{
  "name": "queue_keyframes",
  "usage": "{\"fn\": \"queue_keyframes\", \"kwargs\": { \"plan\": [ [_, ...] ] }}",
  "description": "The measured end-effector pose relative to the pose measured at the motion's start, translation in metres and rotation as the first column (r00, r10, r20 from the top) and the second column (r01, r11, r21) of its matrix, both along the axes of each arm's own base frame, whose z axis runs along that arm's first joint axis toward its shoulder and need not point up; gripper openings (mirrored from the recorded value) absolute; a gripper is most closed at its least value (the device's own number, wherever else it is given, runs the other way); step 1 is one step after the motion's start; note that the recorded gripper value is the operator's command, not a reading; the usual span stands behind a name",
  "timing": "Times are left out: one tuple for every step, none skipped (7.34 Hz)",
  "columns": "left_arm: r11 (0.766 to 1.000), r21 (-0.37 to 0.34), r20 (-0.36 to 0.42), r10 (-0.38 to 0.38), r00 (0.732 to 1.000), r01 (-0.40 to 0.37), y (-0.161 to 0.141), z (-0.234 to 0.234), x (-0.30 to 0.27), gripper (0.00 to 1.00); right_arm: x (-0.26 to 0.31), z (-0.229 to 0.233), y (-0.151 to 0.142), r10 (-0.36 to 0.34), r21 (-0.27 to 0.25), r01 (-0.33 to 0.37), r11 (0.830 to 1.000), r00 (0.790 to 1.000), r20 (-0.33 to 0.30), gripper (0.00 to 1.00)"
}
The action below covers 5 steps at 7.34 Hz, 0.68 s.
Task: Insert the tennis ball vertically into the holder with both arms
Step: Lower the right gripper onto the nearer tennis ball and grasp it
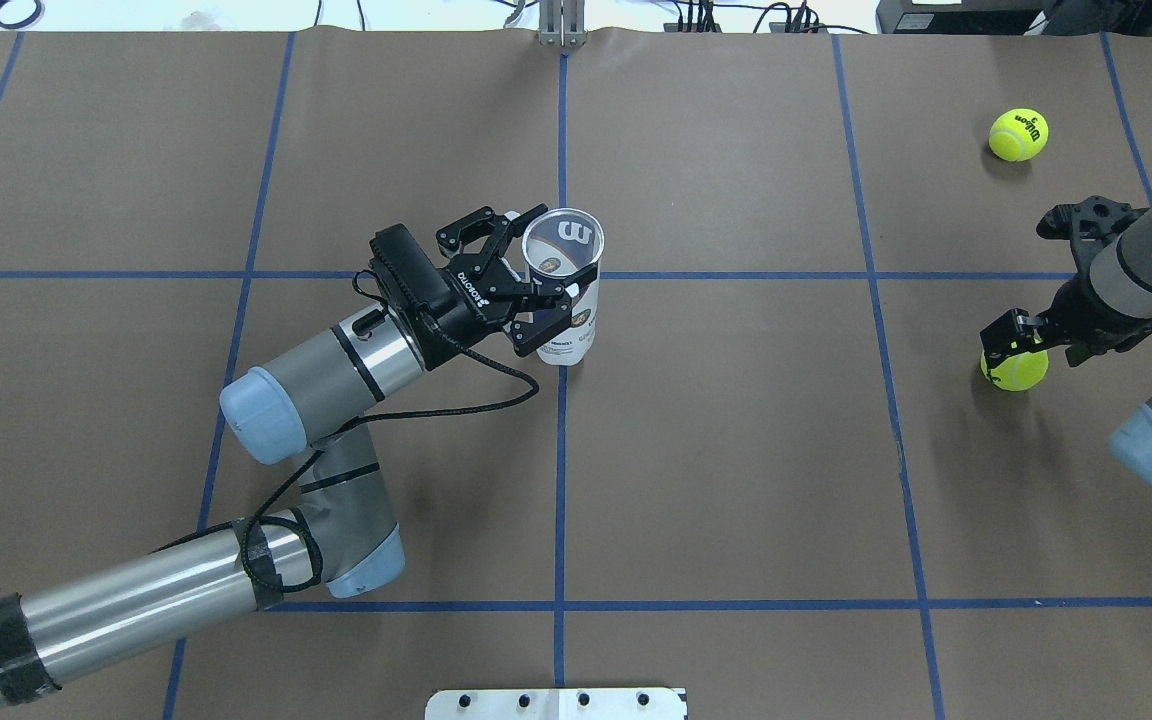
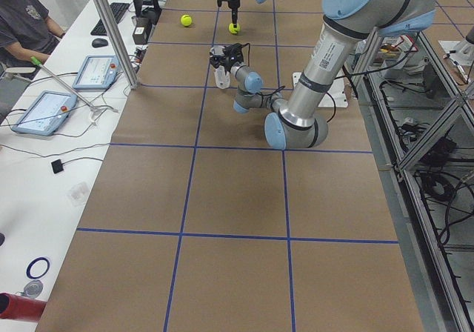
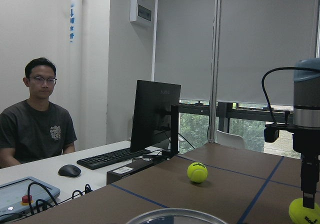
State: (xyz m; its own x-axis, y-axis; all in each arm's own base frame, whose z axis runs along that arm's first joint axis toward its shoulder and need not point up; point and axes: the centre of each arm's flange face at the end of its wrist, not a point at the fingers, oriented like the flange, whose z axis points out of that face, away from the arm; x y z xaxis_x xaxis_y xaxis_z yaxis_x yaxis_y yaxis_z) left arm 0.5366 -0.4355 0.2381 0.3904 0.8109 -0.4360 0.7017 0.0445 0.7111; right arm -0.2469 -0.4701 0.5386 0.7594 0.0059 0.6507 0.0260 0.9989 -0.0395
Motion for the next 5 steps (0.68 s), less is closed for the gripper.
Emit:
{"fn": "queue_keyframes", "kwargs": {
  "plan": [
    [1.000, 0.000, 0.000, 0.000, 1.000, 0.000, 0.000, 0.000, 0.000, 0.83, -0.004, 0.003, 0.000, -0.005, -0.001, 0.005, 1.000, 1.000, -0.008, 0.99],
    [1.000, 0.001, -0.001, 0.001, 1.000, -0.001, 0.001, -0.001, 0.000, 0.83, -0.007, 0.004, -0.001, -0.007, 0.000, 0.007, 1.000, 1.000, -0.013, 0.98],
    [1.000, 0.001, -0.002, 0.001, 1.000, -0.001, 0.001, -0.001, 0.000, 0.83, -0.012, 0.006, -0.005, -0.008, -0.001, 0.008, 1.000, 1.000, -0.019, 0.96],
    [1.000, 0.001, -0.003, 0.002, 1.000, -0.002, 0.001, -0.002, 0.000, 0.83, -0.016, 0.008, -0.010, -0.008, -0.002, 0.008, 1.000, 1.000, -0.022, 0.90],
    [1.000, 0.002, -0.004, 0.002, 1.000, -0.002, 0.001, -0.002, 0.000, 0.83, -0.019, 0.008, -0.013, -0.009, -0.003, 0.009, 1.000, 1.000, -0.023, 0.58]
  ]
}}
